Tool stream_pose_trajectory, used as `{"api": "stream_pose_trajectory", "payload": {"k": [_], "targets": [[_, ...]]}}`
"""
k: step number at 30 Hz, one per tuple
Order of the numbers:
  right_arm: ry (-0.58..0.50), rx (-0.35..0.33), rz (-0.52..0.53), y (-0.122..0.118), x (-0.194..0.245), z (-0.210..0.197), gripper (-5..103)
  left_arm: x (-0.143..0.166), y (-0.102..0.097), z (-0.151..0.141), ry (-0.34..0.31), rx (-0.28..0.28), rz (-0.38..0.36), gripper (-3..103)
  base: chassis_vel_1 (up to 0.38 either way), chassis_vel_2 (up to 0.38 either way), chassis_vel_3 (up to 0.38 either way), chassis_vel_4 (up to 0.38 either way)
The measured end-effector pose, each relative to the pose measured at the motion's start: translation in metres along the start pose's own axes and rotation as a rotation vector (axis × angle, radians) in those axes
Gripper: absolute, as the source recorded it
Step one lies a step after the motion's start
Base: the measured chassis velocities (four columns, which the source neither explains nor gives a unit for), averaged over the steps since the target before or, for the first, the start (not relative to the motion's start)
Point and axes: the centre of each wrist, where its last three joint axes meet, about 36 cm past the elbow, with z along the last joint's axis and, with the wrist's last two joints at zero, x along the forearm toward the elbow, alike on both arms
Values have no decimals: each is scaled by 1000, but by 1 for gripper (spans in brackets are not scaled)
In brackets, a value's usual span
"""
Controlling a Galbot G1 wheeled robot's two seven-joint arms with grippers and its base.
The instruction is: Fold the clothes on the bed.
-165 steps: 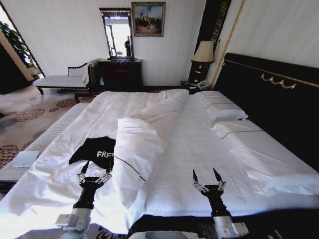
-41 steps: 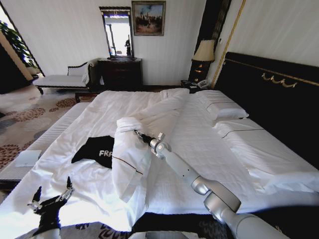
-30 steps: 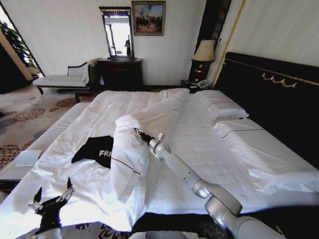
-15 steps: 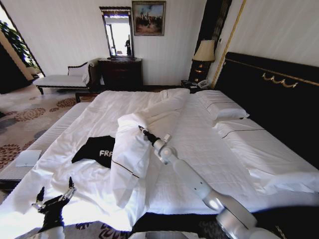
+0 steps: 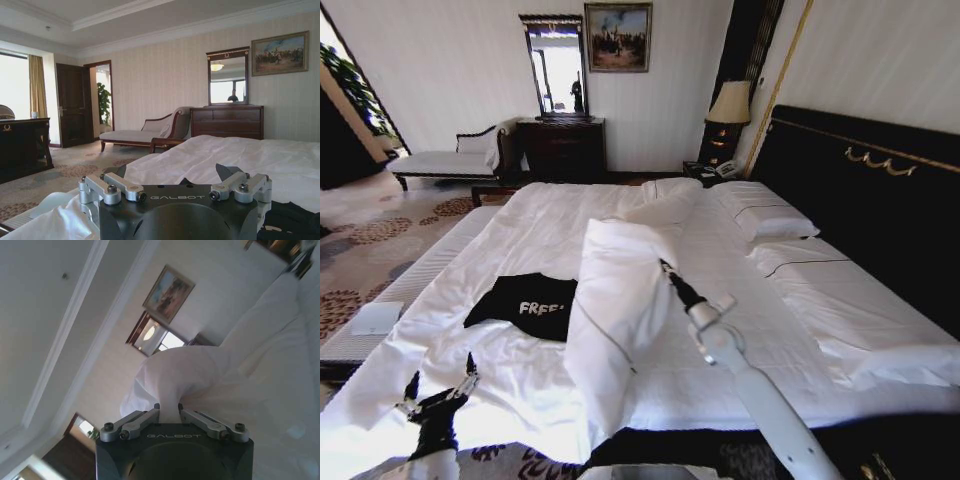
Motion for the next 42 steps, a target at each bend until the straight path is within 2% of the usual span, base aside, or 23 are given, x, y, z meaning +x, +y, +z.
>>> {"api": "stream_pose_trajectory", "payload": {"k": [6, 14, 18, 20, 22, 23, 25, 28, 30, 34, 35, 39, 42], "targets": [[-95, 20, 127, 0, 46, 7, 0, -2, 0, -1, -1, -5, 11, 100, 0, 0, 0, 0], [-233, -12, 253, 28, 98, 4, 0, -5, 2, 0, 4, 4, 19, 100, 0, 0, 0, 0], [-323, 63, 354, 36, 135, -7, 0, -9, 3, 10, 16, 25, 11, 100, 0, 0, 0, 0], [-358, 125, 405, 37, 150, -11, 0, -12, 0, 18, 28, 37, 11, 100, 0, 0, 0, 0], [-367, 140, 420, 37, 153, -12, 0, -12, -1, 20, 31, 41, 12, 100, 0, 0, 0, 0], [-391, 175, 475, 37, 166, -11, 0, -15, -6, 25, 38, 54, 17, 100, 0, 0, 0, 0], [-398, 182, 497, 37, 171, -11, 0, -16, -8, 27, 41, 59, 19, 100, 0, 0, 0, 0], [-431, 195, 613, 35, 190, -10, 0, -21, -16, 34, 53, 80, 29, 100, 0, 0, 0, 0], [-444, 199, 646, 34, 194, -10, 0, -23, -17, 36, 55, 83, 31, 100, 0, 0, 0, 0], [-510, 223, 818, 36, 215, -18, 0, -34, -21, 45, 64, 105, 30, 100, 0, 0, 0, 0], [-510, 223, 818, 36, 215, -18, 0, -34, -21, 45, 64, 105, 30, 100, 0, 0, 0, 0], [-538, 233, 1004, 43, 229, -29, 0, -38, -24, 49, 67, 113, 28, 100, 0, 0, 0, 0], [-542, 229, 1084, 50, 232, -34, 0, -37, -23, 50, 72, 112, 26, 100, 0, 0, 0, 0]]}}
